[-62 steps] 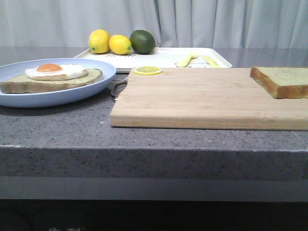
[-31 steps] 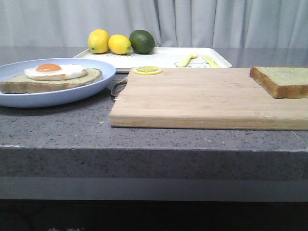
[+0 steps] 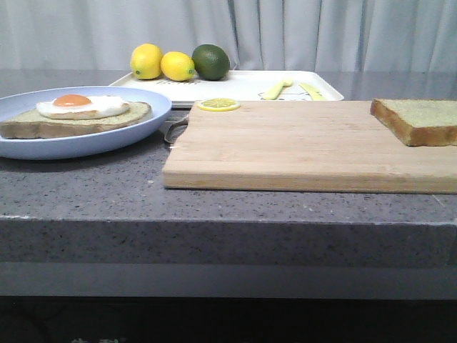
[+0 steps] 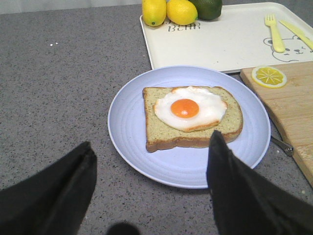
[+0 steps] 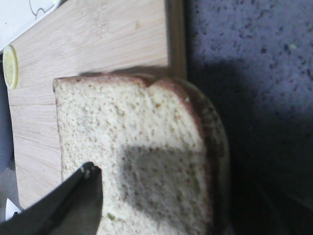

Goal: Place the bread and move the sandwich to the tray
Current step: 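Lower the right gripper and grasp the bread slice by its edge, then lift the bread slice and carry it over the egg on the plate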

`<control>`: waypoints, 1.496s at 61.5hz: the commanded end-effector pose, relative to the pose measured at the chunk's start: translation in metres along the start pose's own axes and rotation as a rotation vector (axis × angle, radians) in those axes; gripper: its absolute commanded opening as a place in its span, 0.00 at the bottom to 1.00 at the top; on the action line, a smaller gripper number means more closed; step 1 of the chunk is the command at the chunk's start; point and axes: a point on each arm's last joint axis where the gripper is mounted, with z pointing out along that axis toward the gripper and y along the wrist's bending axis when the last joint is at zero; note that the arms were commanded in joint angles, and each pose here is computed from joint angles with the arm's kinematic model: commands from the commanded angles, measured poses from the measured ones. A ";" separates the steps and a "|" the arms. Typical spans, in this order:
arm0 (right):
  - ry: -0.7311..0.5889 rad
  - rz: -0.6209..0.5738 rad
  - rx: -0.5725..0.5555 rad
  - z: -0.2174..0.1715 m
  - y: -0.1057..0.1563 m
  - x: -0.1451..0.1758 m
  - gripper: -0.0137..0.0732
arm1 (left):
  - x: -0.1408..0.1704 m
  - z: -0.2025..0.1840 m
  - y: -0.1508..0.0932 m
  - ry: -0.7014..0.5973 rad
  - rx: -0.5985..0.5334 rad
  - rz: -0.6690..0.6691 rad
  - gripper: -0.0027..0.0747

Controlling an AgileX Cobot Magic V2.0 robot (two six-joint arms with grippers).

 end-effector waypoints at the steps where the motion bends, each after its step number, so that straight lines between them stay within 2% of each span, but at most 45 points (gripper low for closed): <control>1: 0.060 -0.051 -0.093 -0.013 0.021 0.007 0.65 | -0.016 -0.005 -0.001 -0.100 0.012 0.008 0.64; 9: 0.040 -0.054 -0.101 -0.017 0.024 0.007 0.48 | -0.016 -0.005 -0.001 -0.100 0.012 0.008 0.64; 14: 0.020 -0.067 -0.107 -0.022 0.031 0.008 0.43 | -0.016 -0.005 -0.001 -0.100 0.012 0.008 0.64; 46: -0.161 -0.250 -0.161 -0.069 0.105 0.035 0.41 | -0.016 -0.005 -0.001 -0.100 0.011 0.009 0.64; 60: -0.130 -0.284 -0.180 -0.061 0.117 0.041 0.23 | -0.016 -0.005 -0.001 -0.100 0.011 0.009 0.64; 67: -0.133 -0.274 -0.274 -0.055 0.133 0.041 0.23 | -0.016 -0.005 -0.001 -0.100 0.011 0.009 0.64; 81: -0.161 -0.248 -0.604 -0.040 0.187 0.045 0.23 | -0.016 -0.005 -0.001 -0.100 0.011 0.009 0.64; 92: -0.147 -0.238 -0.691 -0.015 0.224 0.057 0.23 | -0.016 -0.005 -0.001 -0.100 0.011 0.009 0.64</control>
